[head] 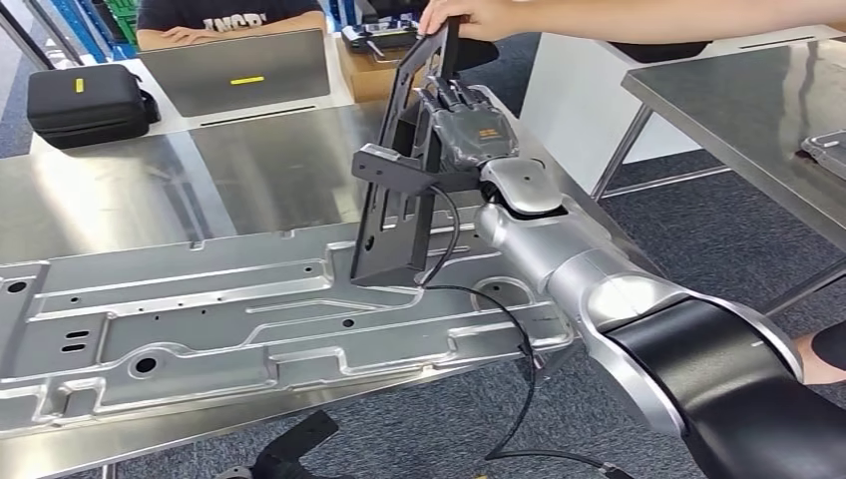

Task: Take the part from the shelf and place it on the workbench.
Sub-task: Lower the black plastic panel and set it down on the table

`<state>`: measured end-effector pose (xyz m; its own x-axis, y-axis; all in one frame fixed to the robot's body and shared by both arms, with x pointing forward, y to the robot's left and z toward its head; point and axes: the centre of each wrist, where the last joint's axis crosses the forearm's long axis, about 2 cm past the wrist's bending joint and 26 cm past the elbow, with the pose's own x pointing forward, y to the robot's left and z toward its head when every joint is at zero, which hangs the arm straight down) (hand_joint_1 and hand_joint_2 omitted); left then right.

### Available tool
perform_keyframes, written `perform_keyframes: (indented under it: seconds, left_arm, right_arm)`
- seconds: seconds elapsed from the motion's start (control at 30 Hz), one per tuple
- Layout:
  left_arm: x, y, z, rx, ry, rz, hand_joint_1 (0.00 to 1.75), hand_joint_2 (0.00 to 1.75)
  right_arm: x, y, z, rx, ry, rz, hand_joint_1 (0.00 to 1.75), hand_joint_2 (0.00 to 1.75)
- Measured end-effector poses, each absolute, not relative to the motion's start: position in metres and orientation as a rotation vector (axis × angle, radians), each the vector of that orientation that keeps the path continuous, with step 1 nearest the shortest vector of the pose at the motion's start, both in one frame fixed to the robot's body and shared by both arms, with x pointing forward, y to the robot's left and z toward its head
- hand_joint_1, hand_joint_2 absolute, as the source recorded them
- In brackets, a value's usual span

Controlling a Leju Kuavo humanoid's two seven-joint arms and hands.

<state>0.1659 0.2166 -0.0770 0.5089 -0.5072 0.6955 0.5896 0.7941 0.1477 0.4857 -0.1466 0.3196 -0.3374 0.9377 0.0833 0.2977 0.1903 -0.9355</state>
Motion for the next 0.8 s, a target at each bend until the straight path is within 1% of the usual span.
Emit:
perform_keyframes:
  seconds: [0.8]
  left_arm:
    - [0.1659, 0.2164, -0.0770, -0.115, -0.807, -0.662, 0.00, 1.75]
  right_arm:
    - [0.4860, -0.1474, 0.3196, -1.170, -1.766, 1.161, 0.00, 0.00]
